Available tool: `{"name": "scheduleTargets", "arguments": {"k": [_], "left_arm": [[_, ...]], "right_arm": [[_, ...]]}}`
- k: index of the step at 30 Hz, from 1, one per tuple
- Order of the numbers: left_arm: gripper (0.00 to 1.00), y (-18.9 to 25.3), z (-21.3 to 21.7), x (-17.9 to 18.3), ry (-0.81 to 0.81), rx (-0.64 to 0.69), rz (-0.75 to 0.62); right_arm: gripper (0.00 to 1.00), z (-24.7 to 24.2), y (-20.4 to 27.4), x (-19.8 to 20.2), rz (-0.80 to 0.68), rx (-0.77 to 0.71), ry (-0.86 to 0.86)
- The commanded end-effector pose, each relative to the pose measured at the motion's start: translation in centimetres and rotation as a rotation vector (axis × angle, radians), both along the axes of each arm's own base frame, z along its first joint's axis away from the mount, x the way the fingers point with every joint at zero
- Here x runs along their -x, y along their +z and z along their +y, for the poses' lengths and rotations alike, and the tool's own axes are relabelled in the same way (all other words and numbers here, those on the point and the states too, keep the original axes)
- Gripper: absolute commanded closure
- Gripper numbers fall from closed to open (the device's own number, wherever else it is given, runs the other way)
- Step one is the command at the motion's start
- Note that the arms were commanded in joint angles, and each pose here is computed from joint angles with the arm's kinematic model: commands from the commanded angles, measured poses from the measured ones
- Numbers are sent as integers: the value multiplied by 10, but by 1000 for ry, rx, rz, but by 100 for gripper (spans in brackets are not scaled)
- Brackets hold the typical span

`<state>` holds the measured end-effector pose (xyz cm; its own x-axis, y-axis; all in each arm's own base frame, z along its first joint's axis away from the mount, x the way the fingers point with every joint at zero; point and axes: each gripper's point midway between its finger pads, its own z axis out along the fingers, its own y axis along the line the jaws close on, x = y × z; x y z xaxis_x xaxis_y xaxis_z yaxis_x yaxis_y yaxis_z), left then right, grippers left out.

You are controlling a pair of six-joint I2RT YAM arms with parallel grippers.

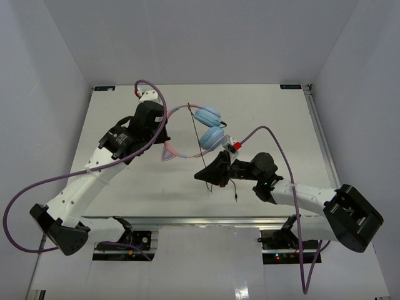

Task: Wrap the headphones

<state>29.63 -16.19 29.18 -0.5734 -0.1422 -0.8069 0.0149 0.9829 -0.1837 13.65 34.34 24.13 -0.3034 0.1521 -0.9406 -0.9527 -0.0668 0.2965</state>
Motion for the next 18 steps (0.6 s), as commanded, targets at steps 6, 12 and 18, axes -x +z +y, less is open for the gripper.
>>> {"name": "scheduleTargets", "arguments": {"k": [6, 12, 18], "left_arm": [[100, 91, 9, 6, 80, 292, -241], [100, 101, 6, 19, 13, 303, -242], [100, 100, -10, 46, -164, 328, -195]], "right_arm": [[89, 1, 2, 7, -24, -73, 6], [92, 4, -8, -6, -22, -53, -51], [92, 8, -18, -25, -20, -37, -129]]}}
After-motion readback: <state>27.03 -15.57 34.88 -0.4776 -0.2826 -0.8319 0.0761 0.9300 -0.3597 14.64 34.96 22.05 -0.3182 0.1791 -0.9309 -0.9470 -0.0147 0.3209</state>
